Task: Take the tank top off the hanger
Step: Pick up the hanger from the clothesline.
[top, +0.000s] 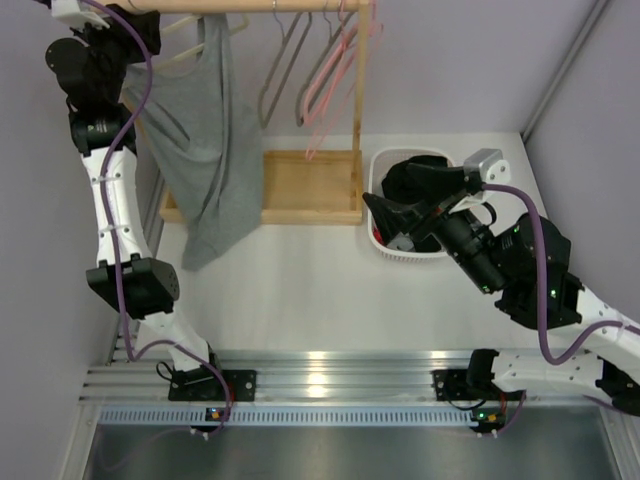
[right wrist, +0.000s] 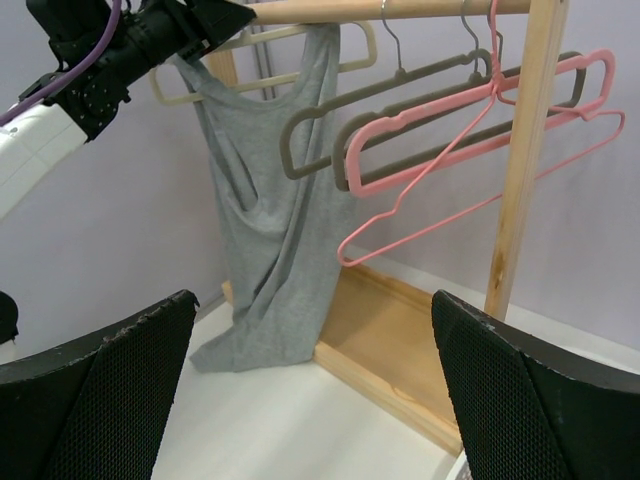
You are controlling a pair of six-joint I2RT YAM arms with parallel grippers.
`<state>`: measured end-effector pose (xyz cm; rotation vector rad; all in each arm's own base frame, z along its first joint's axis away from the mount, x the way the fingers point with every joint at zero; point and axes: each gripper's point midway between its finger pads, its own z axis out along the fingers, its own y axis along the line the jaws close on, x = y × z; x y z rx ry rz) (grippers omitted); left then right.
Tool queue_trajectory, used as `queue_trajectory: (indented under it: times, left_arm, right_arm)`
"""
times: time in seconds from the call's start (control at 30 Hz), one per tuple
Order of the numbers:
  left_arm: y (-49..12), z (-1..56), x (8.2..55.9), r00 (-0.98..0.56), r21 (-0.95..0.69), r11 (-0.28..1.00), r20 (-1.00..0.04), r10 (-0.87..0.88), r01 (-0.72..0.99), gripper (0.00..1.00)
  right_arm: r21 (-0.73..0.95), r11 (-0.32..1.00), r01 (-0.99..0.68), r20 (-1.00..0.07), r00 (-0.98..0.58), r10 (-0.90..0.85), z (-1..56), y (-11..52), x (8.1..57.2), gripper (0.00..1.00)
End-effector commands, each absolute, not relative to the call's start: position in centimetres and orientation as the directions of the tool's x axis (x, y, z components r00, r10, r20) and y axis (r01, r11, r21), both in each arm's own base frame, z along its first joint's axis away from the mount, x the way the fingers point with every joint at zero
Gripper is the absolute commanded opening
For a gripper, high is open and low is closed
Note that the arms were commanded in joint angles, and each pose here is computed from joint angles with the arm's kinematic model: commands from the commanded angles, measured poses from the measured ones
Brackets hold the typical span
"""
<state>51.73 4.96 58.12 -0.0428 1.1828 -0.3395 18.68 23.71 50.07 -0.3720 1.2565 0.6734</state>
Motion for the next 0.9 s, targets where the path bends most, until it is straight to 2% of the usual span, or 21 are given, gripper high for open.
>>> queue_trajectory:
  times: [0.0,0.2,0.3,0.63,0.87]
  left_arm:
    - [4.8,63.9,47.6,0.477,-0.218,0.946,-0.822,-0.31,0.24,0.0]
    - [4.4,62.9,46.5,0.408,-0.27,0.933,-0.844,-0.348,0.238,0.0]
    - [4.6,59.5,46.7,0.328,-0.319,0.927,-0.87,-0.368,0.196,0.0]
    - [3.4,55.5,40.9,0.223,-0.368,0.92,-0.893,-0.391,0.139,0.0]
    - [1.2,52.0,37.1,0.079,-0.5,0.854,-0.854,-0.514,0.146,0.0]
  right_arm:
    - [0.124,0.746,-0.655,-0.942,0.157,0.295,50.9,22.9,18.4,0.99]
    - [0.135,0.737,-0.662,-0.941,0.147,0.304,50.8,23.0,18.2,0.99]
    - [0.138,0.727,-0.672,-0.94,0.142,0.31,50.8,23.2,18.1,0.99]
    - [0.177,0.68,-0.711,-0.93,0.106,0.352,50.9,23.5,17.2,0.99]
    - [0.157,0.649,-0.745,-0.944,0.08,0.321,49.6,25.4,17.1,0.99]
